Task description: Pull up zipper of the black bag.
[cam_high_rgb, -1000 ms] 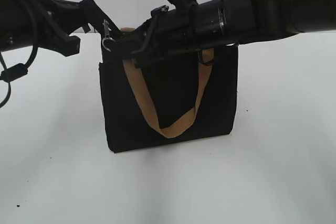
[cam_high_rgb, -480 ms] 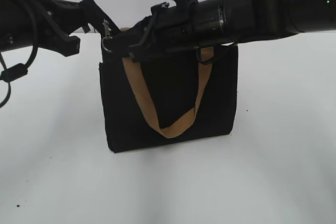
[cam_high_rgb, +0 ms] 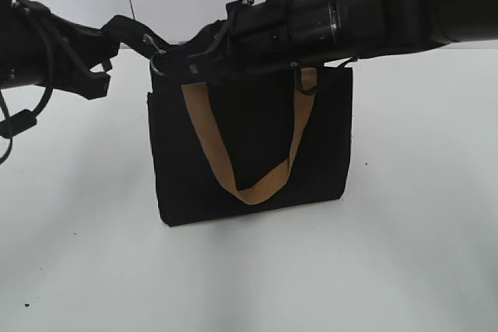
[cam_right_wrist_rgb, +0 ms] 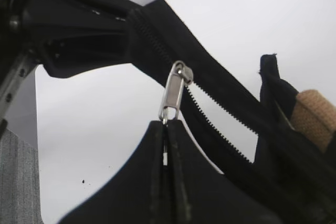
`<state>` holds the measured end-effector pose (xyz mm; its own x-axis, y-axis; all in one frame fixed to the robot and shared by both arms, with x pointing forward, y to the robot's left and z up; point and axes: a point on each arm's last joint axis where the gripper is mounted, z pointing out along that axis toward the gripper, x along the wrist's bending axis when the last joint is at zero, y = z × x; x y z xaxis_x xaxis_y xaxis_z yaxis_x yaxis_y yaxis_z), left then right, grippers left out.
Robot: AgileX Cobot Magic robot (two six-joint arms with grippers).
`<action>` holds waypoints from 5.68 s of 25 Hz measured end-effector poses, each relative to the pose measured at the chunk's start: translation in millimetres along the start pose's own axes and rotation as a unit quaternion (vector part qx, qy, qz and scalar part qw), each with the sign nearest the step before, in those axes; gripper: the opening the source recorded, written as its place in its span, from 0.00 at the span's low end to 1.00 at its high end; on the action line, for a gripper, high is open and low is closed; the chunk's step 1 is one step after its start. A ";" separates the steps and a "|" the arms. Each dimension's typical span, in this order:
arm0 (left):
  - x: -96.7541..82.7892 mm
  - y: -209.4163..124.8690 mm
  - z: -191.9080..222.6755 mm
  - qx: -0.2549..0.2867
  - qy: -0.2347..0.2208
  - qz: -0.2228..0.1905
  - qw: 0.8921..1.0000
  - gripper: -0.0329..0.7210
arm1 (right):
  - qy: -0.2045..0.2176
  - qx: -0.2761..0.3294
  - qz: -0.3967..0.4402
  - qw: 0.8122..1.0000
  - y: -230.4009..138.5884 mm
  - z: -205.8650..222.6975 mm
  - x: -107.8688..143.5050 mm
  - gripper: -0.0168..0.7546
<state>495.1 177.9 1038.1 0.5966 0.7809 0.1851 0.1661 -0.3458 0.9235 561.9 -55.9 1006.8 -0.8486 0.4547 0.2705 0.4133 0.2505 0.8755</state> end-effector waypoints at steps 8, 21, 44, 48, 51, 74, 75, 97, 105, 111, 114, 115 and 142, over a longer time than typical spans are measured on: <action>2.9 -6.0 -0.2 0.033 0.016 0.000 0.999 0.04 | 0.006 0.003 0.058 0.998 0.4 -9.1 -9.1 0.00; 2.8 -6.3 -0.2 0.035 0.016 0.000 0.999 0.04 | 0.007 -0.012 0.109 0.994 2.3 -25.8 -28.6 0.00; 6.1 -16.8 -1.5 0.101 0.045 -0.001 0.994 0.04 | -0.082 0.030 0.042 0.995 9.3 -56.6 -41.1 0.00; 6.4 -17.2 -1.6 0.104 0.048 -0.006 0.993 0.04 | -0.107 0.042 0.039 0.993 10.8 -63.6 -43.1 0.00; 7.3 -18.6 -2.0 0.111 0.053 -0.015 0.992 0.04 | -0.129 0.040 0.053 0.989 11.9 -75.7 -52.3 0.00; 8.6 -20.7 -2.4 0.120 0.060 -0.031 0.990 0.04 | -0.168 0.057 0.076 0.981 13.2 -119.4 -69.9 0.00; 8.9 -20.8 -2.4 0.120 0.061 -0.040 0.990 0.04 | -0.165 0.059 0.074 0.982 13.5 -117.3 -67.8 0.01; -3.3 -6.9 -67.8 0.193 0.110 -0.202 0.954 0.62 | -0.088 0.204 0.192 0.956 9.5 -133.3 -5.9 0.79; -7.3 -5.4 -134.9 0.250 0.115 -0.159 0.948 0.58 | -0.073 0.276 0.240 0.928 7.1 -157.0 20.3 0.79; -18.7 -6.4 -191.5 0.236 0.088 -0.151 0.956 0.58 | -0.115 0.214 0.217 0.945 30.4 -202.2 61.8 0.79; -23.5 -11.0 -214.4 0.232 0.083 -0.158 0.956 0.58 | -0.154 0.195 0.205 0.947 29.4 -226.7 81.5 0.79; -24.7 -13.0 -221.4 0.232 0.084 -0.159 0.956 0.58 | -0.165 0.192 0.203 0.946 25.8 -233.1 86.9 0.79; -52.9 -67.4 -286.8 0.111 0.049 -0.124 0.985 0.57 | -0.378 0.059 0.083 0.920 -160.1 -329.6 181.1 0.78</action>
<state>227.1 309.0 1062.4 0.4390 0.8985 0.0044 0.4714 -0.2345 0.8502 233.2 -295.4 1047.7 -0.3165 0.9486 0.0020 0.5874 0.1943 0.7856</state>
